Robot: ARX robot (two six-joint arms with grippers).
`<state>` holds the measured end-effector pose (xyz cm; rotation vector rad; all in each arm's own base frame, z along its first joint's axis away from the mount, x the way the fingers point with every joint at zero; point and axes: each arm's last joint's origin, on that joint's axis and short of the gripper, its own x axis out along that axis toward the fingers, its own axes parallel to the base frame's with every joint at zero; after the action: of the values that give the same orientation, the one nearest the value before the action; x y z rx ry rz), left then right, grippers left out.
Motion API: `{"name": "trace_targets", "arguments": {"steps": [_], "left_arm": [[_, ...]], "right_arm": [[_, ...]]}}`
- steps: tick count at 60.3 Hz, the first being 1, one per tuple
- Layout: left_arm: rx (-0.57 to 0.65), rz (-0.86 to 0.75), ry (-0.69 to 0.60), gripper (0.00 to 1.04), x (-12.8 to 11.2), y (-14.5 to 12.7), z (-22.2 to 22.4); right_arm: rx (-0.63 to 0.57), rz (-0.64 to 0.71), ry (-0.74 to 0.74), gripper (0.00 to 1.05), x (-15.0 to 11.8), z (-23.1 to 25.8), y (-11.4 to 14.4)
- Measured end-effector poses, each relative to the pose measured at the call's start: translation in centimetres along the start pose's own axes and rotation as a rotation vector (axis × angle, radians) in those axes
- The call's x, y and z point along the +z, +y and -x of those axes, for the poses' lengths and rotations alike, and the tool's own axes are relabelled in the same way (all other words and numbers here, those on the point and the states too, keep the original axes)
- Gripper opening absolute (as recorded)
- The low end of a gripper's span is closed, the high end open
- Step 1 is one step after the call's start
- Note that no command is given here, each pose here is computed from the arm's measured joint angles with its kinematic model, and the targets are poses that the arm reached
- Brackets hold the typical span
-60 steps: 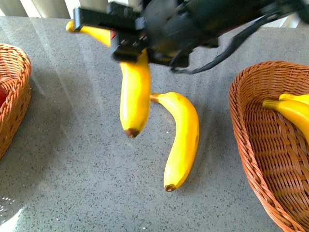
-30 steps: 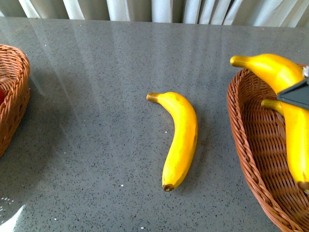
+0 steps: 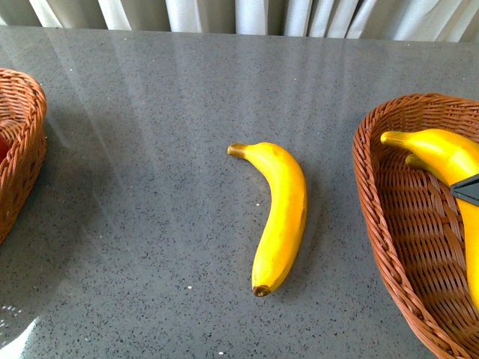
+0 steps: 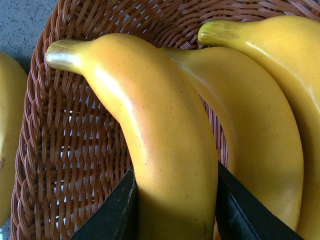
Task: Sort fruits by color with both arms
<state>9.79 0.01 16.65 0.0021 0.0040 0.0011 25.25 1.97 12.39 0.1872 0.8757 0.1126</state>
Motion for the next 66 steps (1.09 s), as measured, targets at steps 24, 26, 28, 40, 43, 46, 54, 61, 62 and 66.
{"name": "trace_targets", "arguments": {"steps": [24,26,28,40,43,46,54,61,62,66], "left_arm": [[0.000,0.000,0.000,0.96,0.0,0.0,0.0],[0.000,0.000,0.000,0.96,0.0,0.0,0.0],[0.000,0.000,0.000,0.96,0.0,0.0,0.0],[0.000,0.000,0.000,0.96,0.0,0.0,0.0],[0.000,0.000,0.000,0.96,0.0,0.0,0.0],[0.000,0.000,0.000,0.96,0.0,0.0,0.0],[0.000,0.000,0.000,0.96,0.0,0.0,0.0],[0.000,0.000,0.000,0.96,0.0,0.0,0.0],[0.000,0.000,0.000,0.96,0.0,0.0,0.0],[0.000,0.000,0.000,0.96,0.0,0.0,0.0]], "right_arm": [[-0.007,0.018,-0.001,0.90,0.1,0.0,0.3],[-0.001,0.026,-0.009,0.96,0.3,0.5,0.7],[0.005,0.033,-0.019,0.97,0.5,0.9,1.1],[0.124,0.132,-0.080,0.96,2.0,3.1,6.1],[0.168,0.151,-0.086,0.96,2.3,3.3,7.7],[0.196,0.169,-0.086,0.96,2.4,3.3,9.0],[0.241,0.210,-0.051,0.96,2.3,2.1,12.4],[0.220,0.219,-0.006,0.96,2.2,0.2,13.4],[0.214,0.220,0.000,0.96,2.2,-0.1,13.4],[0.197,0.222,0.029,0.96,2.4,-1.3,13.7]]}}
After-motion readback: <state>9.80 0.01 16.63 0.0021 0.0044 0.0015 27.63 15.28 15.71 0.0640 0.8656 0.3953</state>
